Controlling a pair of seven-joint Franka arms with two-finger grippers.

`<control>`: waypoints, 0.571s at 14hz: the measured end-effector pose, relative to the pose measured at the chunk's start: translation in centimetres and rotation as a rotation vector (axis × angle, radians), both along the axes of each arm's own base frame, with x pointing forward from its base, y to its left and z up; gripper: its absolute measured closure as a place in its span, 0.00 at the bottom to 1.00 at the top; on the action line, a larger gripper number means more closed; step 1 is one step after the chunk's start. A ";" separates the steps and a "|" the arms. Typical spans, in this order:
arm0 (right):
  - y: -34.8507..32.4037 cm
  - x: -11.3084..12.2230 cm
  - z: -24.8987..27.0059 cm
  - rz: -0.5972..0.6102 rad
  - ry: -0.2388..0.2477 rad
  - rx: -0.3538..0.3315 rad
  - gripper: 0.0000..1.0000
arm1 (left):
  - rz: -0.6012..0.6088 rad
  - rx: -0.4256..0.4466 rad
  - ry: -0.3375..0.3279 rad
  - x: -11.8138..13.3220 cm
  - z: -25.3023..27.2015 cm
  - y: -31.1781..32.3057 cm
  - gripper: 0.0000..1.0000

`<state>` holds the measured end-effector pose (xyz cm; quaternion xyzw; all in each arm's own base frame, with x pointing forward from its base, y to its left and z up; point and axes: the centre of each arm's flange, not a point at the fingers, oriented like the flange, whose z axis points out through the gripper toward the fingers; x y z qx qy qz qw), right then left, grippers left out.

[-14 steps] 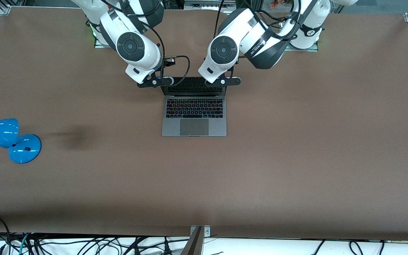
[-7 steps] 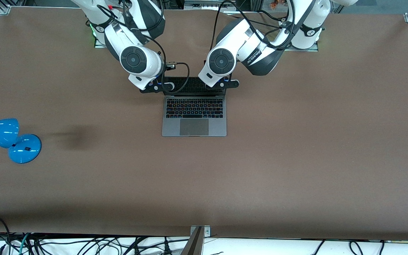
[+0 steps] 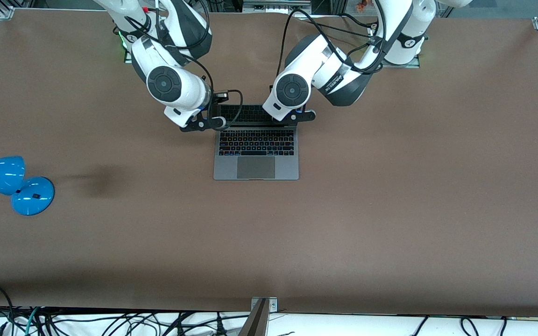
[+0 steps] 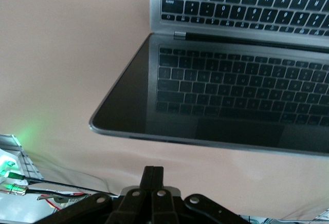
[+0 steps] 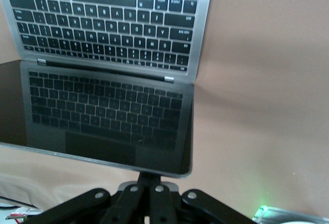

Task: Close laptop with both arms from behind
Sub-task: 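Lower both grippers behind the screen's top edge of the laptop lid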

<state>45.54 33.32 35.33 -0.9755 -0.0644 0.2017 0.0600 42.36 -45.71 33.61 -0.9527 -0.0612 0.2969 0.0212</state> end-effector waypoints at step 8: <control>-2.1 2.6 -0.5 0.005 -0.067 0.041 0.99 | 0.066 -0.009 -0.005 4.4 -1.6 1.3 0.99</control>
